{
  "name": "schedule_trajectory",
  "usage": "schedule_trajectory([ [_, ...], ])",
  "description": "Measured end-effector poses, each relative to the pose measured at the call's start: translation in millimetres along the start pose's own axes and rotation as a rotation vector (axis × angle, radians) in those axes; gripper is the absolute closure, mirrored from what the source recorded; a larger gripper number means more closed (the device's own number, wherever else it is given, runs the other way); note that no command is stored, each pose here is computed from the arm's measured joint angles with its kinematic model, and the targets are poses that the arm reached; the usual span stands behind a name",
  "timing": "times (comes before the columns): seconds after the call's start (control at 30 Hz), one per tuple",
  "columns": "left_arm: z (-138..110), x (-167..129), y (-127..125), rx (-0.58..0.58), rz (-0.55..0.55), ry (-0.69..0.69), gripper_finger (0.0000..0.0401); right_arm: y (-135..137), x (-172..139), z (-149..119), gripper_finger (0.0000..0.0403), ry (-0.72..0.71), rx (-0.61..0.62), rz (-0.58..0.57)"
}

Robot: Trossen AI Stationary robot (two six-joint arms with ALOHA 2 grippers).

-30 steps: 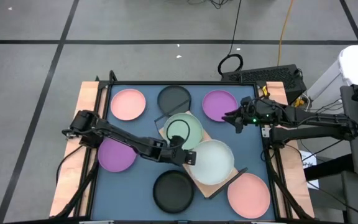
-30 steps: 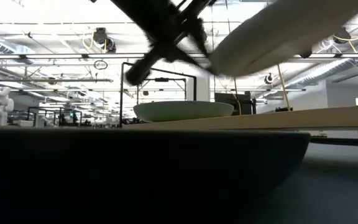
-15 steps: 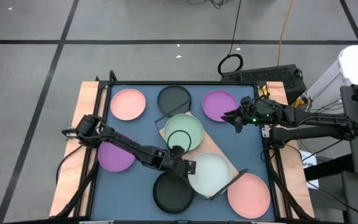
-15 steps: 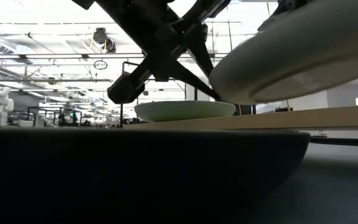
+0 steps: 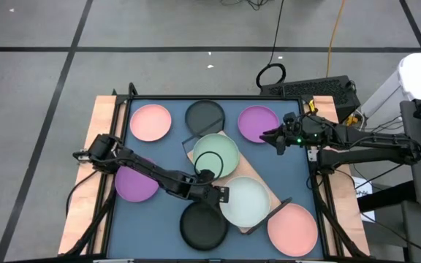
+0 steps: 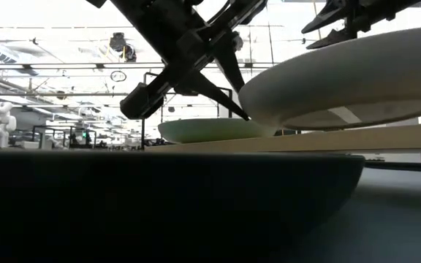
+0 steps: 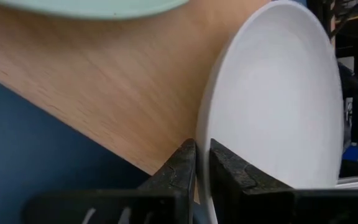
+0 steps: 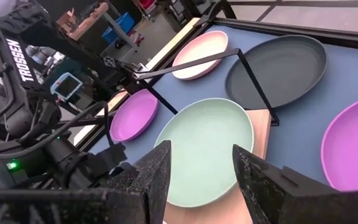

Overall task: Place and stack plates onto a shelf
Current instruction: Put the light blue plate on the shelf

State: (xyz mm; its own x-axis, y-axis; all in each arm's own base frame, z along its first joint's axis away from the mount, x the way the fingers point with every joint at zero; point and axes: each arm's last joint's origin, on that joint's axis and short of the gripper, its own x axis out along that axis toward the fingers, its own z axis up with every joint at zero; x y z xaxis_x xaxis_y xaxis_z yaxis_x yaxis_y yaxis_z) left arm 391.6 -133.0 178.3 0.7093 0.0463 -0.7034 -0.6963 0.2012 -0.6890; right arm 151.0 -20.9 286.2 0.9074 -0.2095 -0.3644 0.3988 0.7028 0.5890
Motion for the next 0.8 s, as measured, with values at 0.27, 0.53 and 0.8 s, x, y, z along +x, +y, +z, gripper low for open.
schedule_trajectory([
  [0.27, 1.4, 0.5, -0.2, -0.002, 0.0, 0.015, 0.0296, 0.0, 0.0, 0.0, 0.0248, 0.001, 0.027, 0.002],
  [0.53, 0.4, 0.6, -3.6, -0.021, -0.031, 0.068, 0.0257, 3.5, -0.6, -4.9, 0.0248, 0.145, 0.095, 0.129],
  [0.8, 0.5, -6.2, -7.3, -0.003, -0.045, 0.114, 0.0256, -1.2, -1.5, -24.0, 0.0252, 0.331, 0.199, 0.03],
])
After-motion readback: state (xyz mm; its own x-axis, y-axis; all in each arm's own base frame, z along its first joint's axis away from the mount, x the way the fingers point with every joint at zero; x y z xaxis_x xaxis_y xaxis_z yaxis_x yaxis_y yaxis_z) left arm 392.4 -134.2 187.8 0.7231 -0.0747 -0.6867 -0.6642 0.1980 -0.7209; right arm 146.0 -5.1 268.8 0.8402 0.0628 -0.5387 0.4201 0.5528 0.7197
